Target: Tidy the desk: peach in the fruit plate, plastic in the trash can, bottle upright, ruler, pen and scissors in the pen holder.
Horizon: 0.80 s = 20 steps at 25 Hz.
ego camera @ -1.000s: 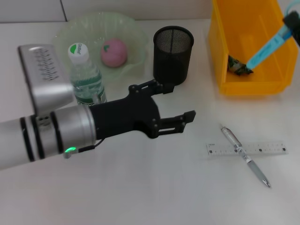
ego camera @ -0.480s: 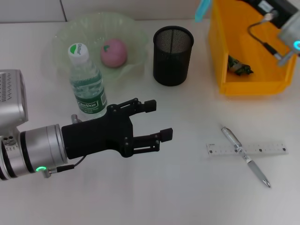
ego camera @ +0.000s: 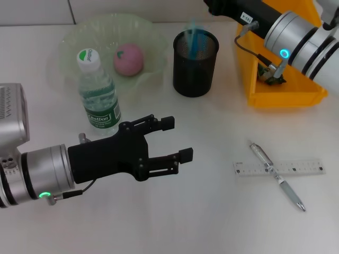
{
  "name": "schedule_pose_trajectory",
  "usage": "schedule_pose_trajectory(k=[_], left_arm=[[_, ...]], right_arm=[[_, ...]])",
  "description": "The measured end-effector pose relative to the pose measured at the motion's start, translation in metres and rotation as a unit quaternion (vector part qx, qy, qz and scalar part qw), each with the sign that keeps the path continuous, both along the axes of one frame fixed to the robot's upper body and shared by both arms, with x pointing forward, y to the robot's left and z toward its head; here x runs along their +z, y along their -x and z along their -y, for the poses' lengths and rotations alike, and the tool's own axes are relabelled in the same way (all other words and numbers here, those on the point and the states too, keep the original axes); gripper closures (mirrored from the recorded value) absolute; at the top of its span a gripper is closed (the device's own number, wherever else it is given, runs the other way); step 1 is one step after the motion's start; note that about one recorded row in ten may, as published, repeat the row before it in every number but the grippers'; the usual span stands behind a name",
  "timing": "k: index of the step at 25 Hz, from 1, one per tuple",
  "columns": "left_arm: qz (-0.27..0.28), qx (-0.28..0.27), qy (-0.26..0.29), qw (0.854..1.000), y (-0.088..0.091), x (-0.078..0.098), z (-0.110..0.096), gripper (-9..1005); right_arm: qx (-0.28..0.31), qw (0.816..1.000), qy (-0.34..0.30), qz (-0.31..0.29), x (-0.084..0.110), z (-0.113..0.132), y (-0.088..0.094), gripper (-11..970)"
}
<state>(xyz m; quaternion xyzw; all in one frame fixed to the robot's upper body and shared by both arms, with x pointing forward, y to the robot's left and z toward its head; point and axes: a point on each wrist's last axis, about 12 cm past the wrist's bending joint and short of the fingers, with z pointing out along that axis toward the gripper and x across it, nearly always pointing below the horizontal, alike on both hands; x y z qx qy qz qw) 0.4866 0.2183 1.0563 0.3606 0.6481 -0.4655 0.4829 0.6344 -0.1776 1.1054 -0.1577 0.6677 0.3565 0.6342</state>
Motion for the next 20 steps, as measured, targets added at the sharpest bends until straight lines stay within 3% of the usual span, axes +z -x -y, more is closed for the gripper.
schedule_pose_trajectory(k=[4, 10, 14, 16, 18, 19, 20], left_arm=[[0.000, -0.001, 0.002, 1.000, 0.001, 0.000, 0.000, 155], [0.006, -0.001, 0.012, 1.000, 0.001, 0.003, -0.003, 156], [0.010, 0.004, 0.015, 1.000, -0.004, 0.006, -0.004, 156], [0.010, 0.004, 0.015, 1.000, -0.004, 0.006, -0.005, 155], [0.012, 0.003, 0.014, 1.000, -0.005, 0.007, -0.004, 155], [0.013, 0.002, 0.014, 1.000, -0.005, 0.007, -0.004, 155], [0.013, 0.002, 0.014, 1.000, -0.006, 0.007, -0.004, 155]], right_arm=[[-0.005, 1.000, -0.004, -0.005, -0.002, 0.000, 0.001, 746], [0.009, 0.999, -0.042, -0.007, -0.001, 0.009, 0.009, 488], [0.024, 0.996, -0.085, 0.000, 0.001, 0.038, 0.025, 418], [0.029, 0.995, -0.091, 0.001, 0.002, 0.044, 0.028, 417], [0.044, 0.994, -0.102, 0.000, 0.005, 0.062, 0.036, 416], [0.064, 0.993, -0.104, -0.006, 0.010, 0.083, 0.046, 415], [0.064, 0.993, -0.104, -0.006, 0.010, 0.083, 0.046, 409]])
